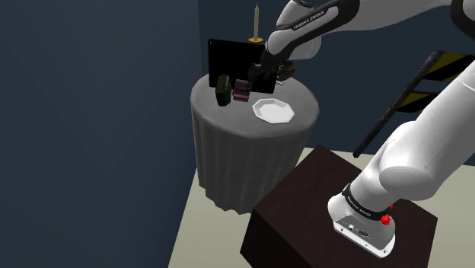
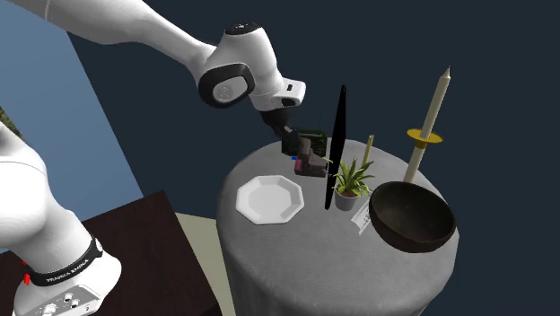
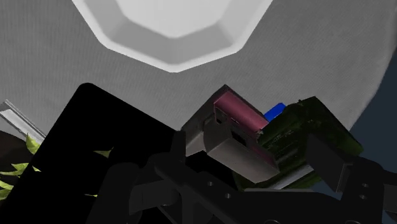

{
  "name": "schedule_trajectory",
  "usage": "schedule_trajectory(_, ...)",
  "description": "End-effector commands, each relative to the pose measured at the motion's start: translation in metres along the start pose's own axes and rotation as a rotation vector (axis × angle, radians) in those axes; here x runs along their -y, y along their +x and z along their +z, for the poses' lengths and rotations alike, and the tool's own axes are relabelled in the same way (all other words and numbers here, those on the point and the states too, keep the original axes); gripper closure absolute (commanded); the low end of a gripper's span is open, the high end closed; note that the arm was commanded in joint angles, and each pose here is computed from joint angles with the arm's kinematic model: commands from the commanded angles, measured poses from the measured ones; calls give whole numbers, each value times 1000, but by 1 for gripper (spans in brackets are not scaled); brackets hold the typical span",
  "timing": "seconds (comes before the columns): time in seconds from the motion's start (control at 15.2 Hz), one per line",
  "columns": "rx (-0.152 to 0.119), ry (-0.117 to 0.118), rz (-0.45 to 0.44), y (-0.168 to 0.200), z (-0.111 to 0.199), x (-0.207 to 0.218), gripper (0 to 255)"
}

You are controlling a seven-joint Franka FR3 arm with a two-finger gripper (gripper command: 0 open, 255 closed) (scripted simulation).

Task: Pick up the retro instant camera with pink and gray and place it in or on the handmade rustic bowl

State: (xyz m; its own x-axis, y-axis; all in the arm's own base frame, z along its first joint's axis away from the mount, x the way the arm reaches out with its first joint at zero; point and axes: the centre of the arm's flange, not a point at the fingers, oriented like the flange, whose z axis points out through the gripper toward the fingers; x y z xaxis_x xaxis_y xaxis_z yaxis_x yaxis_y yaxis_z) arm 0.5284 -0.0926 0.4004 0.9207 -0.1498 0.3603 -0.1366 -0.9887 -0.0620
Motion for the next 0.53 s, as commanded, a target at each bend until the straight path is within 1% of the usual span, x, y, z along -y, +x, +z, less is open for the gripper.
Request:
schedule_trajectory(0.0, -19, 6, 2, 14, 22, 2, 0)
schedule_trajectory(0.07, -28, 9, 4, 21, 33, 1, 0)
schedule_trajectory(0.13, -29, 9, 4, 21, 34, 1, 0)
schedule_trajectory(0.46, -29, 9, 4, 22, 60, 1, 0)
